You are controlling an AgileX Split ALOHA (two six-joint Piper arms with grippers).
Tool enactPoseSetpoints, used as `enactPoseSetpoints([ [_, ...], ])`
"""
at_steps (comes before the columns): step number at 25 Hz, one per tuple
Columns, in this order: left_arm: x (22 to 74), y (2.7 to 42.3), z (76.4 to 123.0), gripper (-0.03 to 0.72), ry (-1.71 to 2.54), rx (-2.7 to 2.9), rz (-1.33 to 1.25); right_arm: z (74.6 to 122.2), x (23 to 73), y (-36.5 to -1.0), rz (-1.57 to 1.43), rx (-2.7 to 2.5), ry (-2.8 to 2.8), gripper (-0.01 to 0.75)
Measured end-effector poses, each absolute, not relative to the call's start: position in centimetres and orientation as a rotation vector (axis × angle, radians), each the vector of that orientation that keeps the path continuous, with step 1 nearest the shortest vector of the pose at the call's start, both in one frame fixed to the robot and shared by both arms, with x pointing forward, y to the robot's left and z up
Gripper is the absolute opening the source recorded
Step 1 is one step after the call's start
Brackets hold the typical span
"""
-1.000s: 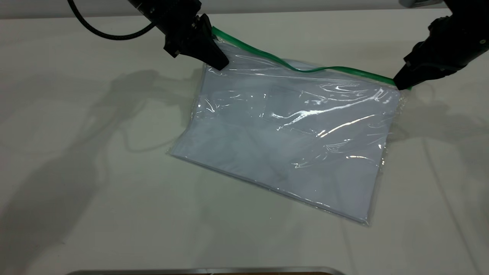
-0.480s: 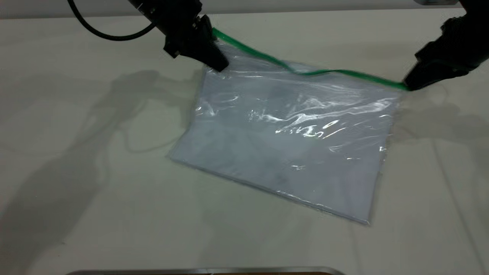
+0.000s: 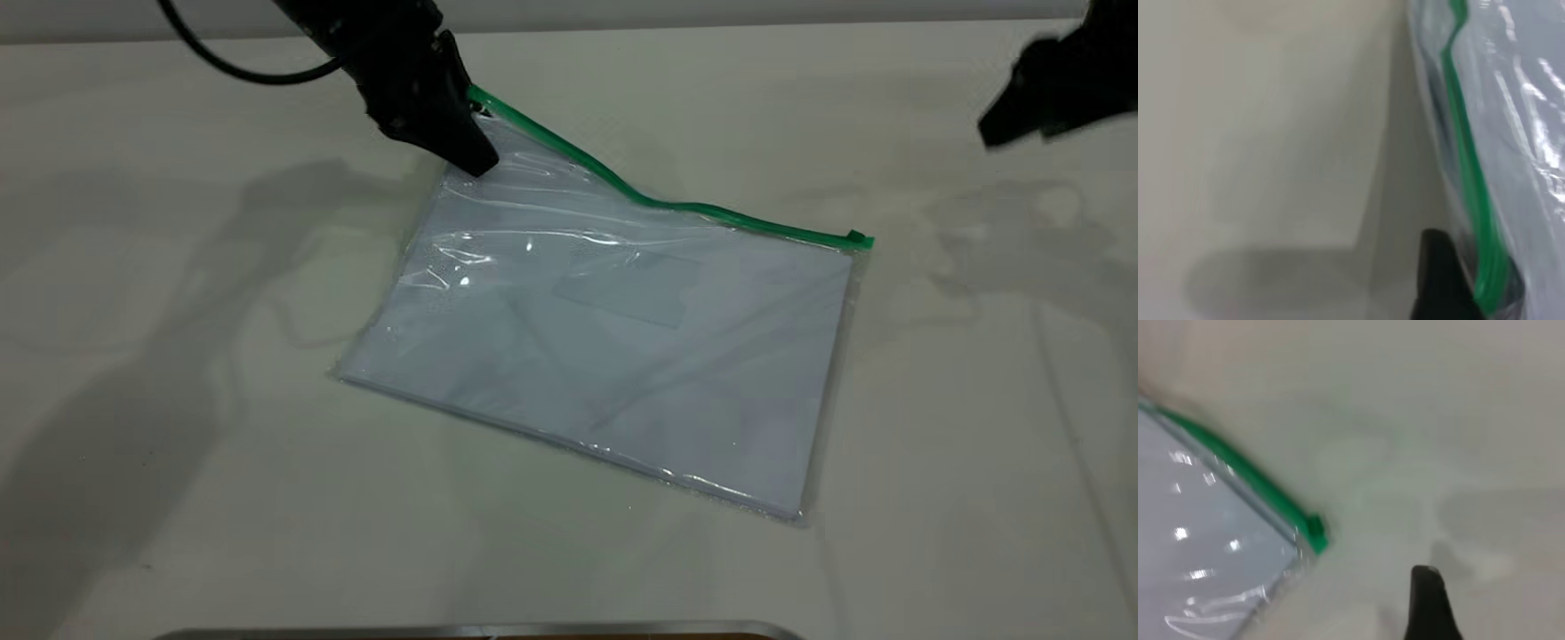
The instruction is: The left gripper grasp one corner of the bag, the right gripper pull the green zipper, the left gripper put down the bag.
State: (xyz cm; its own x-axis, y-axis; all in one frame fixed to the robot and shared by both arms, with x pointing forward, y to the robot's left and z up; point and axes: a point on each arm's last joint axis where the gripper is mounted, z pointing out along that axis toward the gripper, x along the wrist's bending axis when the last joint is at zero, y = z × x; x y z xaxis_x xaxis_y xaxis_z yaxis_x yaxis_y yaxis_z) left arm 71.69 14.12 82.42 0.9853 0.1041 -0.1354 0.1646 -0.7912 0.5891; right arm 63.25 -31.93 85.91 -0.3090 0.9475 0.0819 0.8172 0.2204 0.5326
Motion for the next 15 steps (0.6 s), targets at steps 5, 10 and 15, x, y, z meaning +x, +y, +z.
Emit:
enactPoseSetpoints([
  [5, 73.6, 13.8, 85.1, 0.583, 0.332, 2.461, 0.018, 91.5, 63.3, -31.8, 0.811, 1.557, 2.155, 0.549],
  [10, 74.7, 13.7, 91.0, 0.587, 0.451, 2.397, 0.128, 98.4, 62.2, -31.3, 0.924, 1.42, 2.069, 0.55],
  [15, 73.7, 14.5, 98.0, 0.587, 0.611, 2.383, 0.175, 106.3, 59.2, -30.4, 1.074, 1.313, 1.943, 0.55],
])
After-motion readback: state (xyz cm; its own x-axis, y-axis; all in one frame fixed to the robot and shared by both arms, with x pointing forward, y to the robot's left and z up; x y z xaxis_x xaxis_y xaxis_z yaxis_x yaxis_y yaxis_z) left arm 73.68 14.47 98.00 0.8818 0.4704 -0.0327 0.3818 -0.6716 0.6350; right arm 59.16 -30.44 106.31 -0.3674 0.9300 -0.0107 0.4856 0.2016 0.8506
